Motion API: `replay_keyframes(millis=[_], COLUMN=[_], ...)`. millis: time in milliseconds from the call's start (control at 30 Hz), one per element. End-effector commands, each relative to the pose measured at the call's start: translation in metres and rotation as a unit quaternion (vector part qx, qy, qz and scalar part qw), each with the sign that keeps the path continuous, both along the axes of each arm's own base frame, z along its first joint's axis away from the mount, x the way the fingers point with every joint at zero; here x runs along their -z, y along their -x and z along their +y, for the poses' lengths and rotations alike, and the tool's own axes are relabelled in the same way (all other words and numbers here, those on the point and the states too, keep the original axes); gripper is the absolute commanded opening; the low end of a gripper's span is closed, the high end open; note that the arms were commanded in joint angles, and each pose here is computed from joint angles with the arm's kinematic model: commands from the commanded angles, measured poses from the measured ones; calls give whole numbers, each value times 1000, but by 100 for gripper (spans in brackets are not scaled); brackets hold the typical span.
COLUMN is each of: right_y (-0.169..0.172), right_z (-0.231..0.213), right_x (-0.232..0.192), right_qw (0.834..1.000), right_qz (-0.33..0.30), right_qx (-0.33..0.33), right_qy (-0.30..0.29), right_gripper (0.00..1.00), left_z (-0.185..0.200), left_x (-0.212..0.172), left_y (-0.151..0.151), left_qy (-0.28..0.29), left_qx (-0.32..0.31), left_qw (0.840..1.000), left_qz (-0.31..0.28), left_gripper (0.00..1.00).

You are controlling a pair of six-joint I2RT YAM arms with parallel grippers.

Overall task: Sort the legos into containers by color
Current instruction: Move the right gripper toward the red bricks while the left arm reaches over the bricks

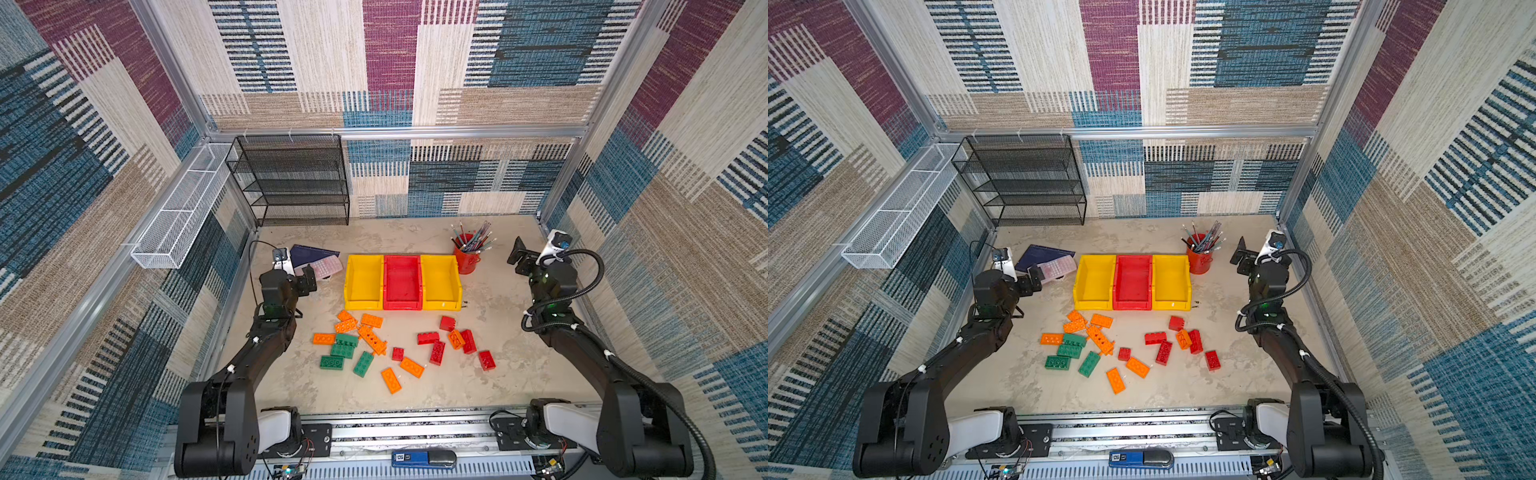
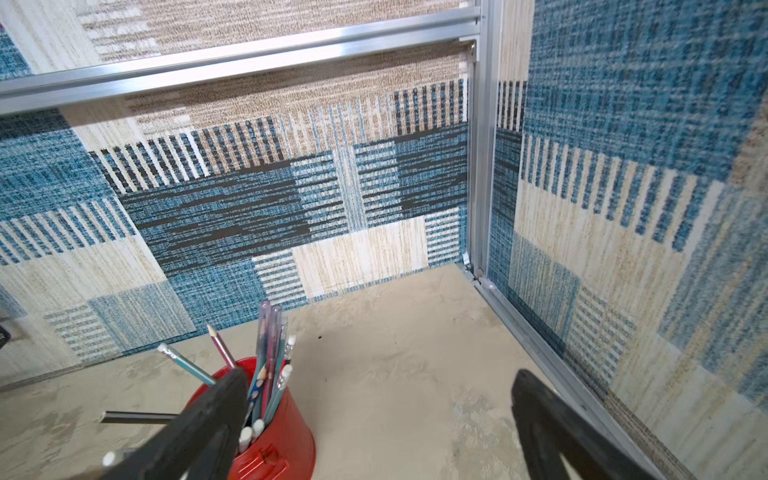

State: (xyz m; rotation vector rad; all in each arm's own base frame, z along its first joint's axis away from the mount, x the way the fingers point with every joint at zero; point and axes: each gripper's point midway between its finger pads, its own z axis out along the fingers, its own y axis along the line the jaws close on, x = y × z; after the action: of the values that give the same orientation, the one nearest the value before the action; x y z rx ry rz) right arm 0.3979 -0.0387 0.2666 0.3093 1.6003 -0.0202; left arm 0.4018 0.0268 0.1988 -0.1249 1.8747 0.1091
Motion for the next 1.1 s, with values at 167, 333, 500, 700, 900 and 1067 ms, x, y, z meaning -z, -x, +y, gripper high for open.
replay_keyframes(millis=[167,333,500,700,900,1067], right_y=[24,34,45,61,79,90], right_z=[28,38,42,43,68,95], right_x=[61,83,87,113,129,143], right_qw=[984,968,959,937,920,899], right_qz=[137,214,249,323,347,376], right_qx=[-61,-83,-86,-56,-87,-135], right_qy=[-96,-97,-103,-121,-157,-180], right_gripper=[100,98,91,85,85,77], left_z=[-36,-76,-128,-166,-193,-217], left_x=[-13,-19,-11,1,3,9], left_y=[30,54,80,98,101,106], left_qy=[81,134,151,160,141,127], left_qx=[47,86,145,190,226,253], left_qw=[994,985,972,960,954,947], left_qz=[56,74,109,133,136,150], left_gripper=[99,97,97,99,99,99])
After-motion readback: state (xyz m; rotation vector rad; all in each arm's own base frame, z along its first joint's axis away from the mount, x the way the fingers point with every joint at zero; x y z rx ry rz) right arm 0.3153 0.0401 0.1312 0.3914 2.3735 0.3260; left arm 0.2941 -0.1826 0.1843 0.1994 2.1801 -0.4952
